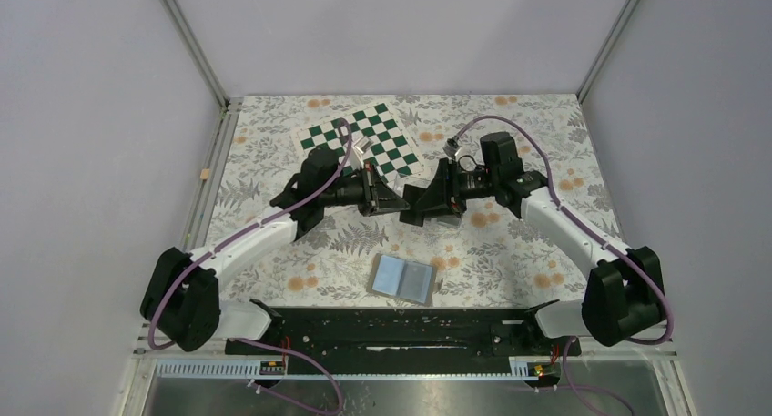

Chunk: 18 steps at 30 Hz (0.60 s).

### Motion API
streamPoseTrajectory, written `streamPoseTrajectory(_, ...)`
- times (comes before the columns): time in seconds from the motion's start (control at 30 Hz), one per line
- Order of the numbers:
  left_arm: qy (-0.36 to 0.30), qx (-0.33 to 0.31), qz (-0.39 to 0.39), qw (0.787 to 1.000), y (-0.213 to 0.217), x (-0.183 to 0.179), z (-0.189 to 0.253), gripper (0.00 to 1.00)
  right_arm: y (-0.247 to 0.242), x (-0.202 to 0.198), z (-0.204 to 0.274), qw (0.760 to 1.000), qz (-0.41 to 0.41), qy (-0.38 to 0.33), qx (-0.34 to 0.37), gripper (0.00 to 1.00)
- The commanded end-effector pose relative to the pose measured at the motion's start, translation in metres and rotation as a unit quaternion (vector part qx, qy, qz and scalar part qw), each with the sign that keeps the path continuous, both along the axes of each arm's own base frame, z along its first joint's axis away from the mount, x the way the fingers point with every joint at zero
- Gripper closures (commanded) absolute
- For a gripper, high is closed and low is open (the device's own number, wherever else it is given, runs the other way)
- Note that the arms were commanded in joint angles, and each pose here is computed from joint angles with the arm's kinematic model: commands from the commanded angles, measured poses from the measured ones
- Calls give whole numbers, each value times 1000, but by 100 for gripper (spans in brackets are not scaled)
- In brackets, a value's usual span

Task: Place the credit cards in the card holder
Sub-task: Pick up the credit card from the storage box.

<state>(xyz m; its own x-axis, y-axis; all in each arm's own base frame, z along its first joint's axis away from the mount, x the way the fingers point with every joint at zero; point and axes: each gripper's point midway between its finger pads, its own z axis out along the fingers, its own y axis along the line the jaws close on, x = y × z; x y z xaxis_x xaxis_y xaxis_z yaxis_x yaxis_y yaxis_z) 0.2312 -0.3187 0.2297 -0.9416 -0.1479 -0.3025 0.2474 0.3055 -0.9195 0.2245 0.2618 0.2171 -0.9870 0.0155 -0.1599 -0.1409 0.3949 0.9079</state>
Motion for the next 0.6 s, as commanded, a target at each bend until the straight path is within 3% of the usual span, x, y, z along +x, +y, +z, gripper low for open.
streamPoseTrajectory(0.0,-73,-85,-24,993,3,-14,59,100,18,7,46,993,16,-36,111,51)
streamPoseTrajectory(0.23,-71,-107,-26,991,2,-15,67,100,22,9,58,987,13,-35,156,64)
streamPoseTrajectory(0.57,-68,-100,-20,992,5,-16,61,100,8,4,70,984,-5,-44,174,62)
